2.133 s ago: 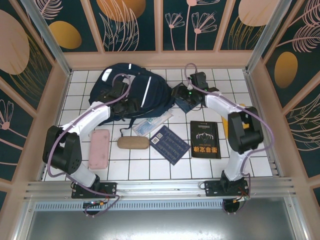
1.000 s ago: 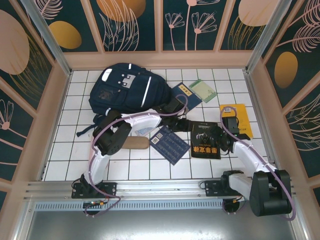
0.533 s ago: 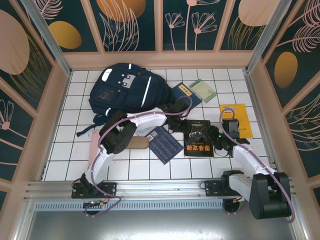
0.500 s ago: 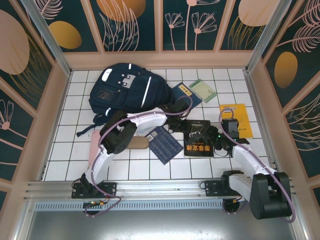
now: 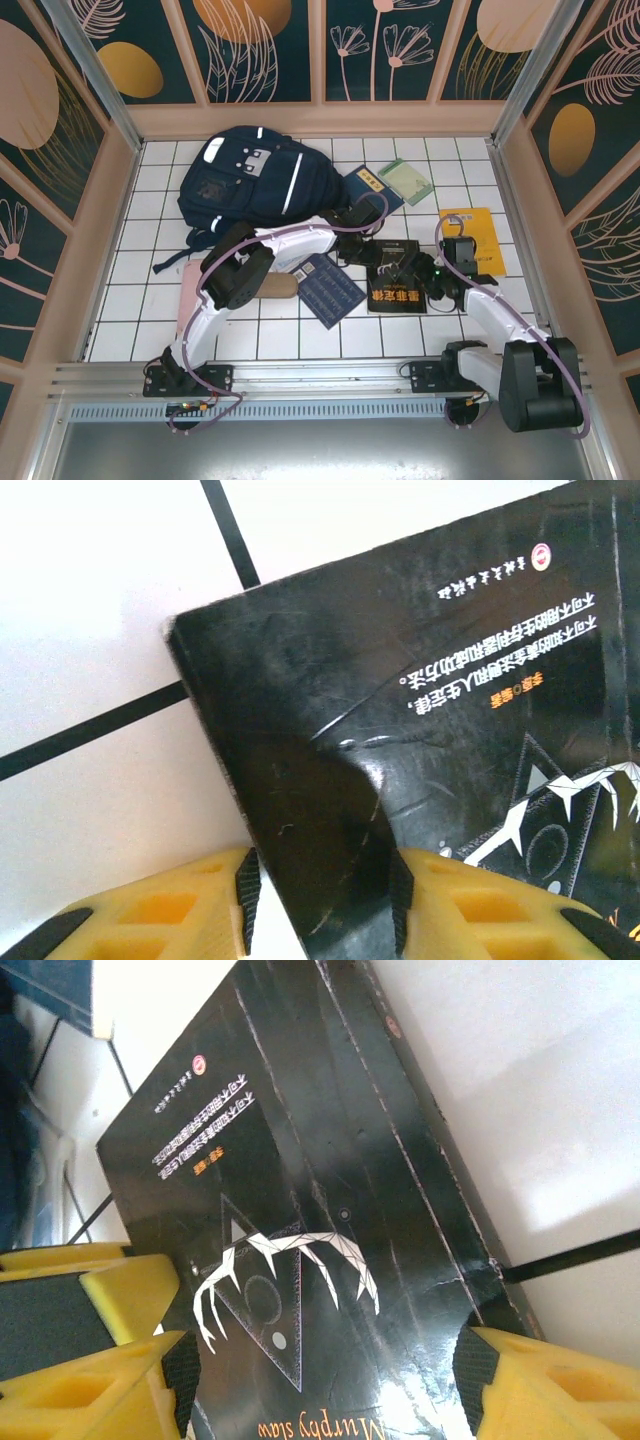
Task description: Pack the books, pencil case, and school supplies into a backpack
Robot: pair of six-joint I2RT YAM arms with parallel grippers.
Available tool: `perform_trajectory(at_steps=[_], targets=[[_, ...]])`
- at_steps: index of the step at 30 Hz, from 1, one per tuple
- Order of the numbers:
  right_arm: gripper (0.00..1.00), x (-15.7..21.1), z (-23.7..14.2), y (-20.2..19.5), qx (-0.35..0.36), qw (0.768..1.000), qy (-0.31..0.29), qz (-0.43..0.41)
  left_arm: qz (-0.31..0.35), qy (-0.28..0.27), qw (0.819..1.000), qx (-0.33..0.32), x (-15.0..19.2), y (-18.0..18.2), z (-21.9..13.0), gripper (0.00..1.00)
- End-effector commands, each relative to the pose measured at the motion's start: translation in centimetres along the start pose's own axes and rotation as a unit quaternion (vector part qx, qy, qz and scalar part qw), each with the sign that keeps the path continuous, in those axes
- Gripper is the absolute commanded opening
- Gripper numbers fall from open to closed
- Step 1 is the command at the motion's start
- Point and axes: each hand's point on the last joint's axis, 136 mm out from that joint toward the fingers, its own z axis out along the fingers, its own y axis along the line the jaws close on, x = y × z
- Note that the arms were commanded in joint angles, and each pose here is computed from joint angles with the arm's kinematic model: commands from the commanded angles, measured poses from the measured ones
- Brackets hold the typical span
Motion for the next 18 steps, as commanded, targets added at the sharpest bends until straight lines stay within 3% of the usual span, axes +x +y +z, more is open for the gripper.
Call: perform_trajectory(at_steps=[1,10,18], targets=[[0.68,3.4,0.6,-0.9,-0.011,0.998,0.066,0.011,-0.006,0.044,0.998,-0.044,2.7,3.2,1.7,0.38],[0.75,-2.0,-3.4,-0.8,0.073,0.995,-0.059,-0.019,0.001,0.039,0.998,-0.047,2.5,3.5,1.6,0.37],[0.74,0.2,-0.4,-2.8,0.076,0.997,-0.002,-0.004,0.003,0.041,0.998,-0.047,2.6,3.7,1.6,0.37]])
